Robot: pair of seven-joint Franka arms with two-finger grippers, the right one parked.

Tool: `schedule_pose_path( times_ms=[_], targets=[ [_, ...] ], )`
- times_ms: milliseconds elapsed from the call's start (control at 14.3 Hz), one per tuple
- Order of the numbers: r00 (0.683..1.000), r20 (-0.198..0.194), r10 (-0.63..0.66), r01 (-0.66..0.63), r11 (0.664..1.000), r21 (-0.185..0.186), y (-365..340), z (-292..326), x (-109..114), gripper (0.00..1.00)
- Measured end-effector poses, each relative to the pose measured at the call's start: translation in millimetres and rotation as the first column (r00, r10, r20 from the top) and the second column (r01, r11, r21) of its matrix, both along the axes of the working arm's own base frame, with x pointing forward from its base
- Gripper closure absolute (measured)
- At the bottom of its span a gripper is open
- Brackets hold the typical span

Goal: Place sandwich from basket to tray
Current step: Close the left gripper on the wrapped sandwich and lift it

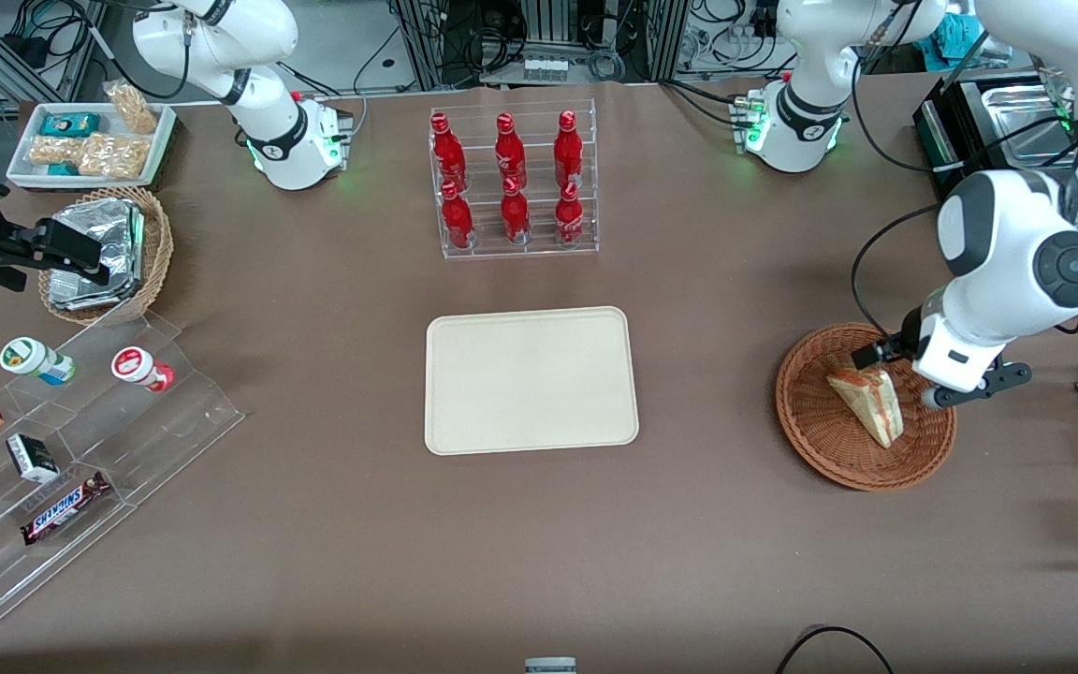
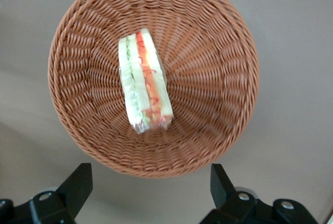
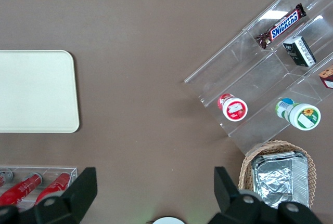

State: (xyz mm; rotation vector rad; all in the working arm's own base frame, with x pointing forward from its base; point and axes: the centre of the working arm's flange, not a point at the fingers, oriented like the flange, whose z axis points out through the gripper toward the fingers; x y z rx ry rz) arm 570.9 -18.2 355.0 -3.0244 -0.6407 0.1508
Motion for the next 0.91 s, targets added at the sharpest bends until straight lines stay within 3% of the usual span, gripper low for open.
schedule_pose_path(
  times_ms=[279,558,767,907],
  targets=[
    [0.987,0.013,0.157,-0.158,0.987,0.018,15,-25,8,0.0],
    [0.984,0.019,0.179,-0.18,0.984,0.022,22,-49,13,0.0],
    [0.981,0.001,0.192,-0.192,0.981,0.029,25,-78,15,0.0],
    [0.98,-0.021,0.2,-0.199,0.979,0.038,29,-94,13,0.19]
  ],
)
